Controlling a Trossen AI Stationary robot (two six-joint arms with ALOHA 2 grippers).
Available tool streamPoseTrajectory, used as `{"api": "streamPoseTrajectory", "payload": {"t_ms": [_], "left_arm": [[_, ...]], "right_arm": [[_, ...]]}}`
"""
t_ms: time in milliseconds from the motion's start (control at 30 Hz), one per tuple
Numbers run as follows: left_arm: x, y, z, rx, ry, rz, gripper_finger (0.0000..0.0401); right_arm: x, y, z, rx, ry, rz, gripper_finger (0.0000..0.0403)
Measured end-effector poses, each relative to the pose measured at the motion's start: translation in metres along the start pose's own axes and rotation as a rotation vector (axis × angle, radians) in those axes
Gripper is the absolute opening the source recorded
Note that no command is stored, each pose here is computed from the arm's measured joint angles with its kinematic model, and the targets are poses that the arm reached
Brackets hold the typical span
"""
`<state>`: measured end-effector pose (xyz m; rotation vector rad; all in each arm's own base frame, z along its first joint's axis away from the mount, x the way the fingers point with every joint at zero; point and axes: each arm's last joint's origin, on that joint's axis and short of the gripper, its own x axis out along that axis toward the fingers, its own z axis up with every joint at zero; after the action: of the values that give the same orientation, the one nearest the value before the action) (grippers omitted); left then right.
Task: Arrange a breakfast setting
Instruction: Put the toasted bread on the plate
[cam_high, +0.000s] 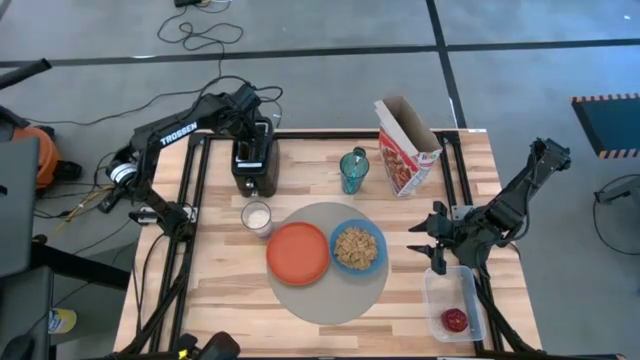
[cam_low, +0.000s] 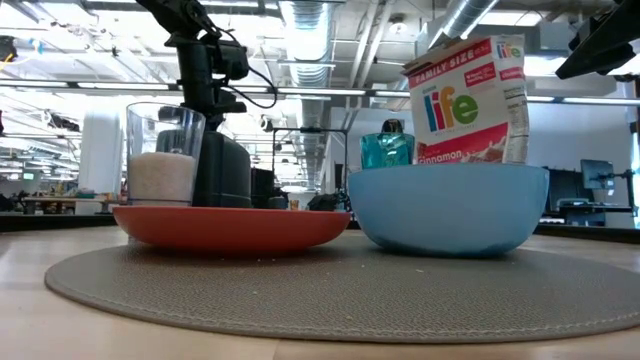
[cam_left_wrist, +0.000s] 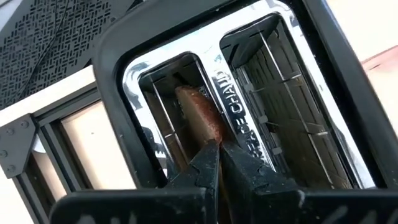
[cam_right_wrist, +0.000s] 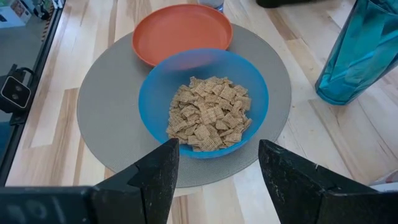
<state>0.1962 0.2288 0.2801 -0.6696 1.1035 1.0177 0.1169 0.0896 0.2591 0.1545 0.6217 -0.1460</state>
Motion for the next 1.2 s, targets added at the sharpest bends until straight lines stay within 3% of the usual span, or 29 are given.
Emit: {"api": "streamPoseTrajectory", "payload": {"t_ms": [567,933,1200], "left_arm": [[-0.057,-0.001,0.007,0.038,-0.073,-0.017,0.0000],[-0.110,-0.035,0.005,0.148,-0.177,-0.104,0.0000],[-0.126,-0.068,-0.012,0.244,-0.205,-0.154,0.0000]], "right_arm": [[0.000,0.000,0.000,0.000,0.000,-0.001,0.0249],[0.000,0.000,0.000,0.000,0.000,-0.001,0.0249],[0.000,0.000,0.000,0.000,-0.001,-0.001,0.0249]]}}
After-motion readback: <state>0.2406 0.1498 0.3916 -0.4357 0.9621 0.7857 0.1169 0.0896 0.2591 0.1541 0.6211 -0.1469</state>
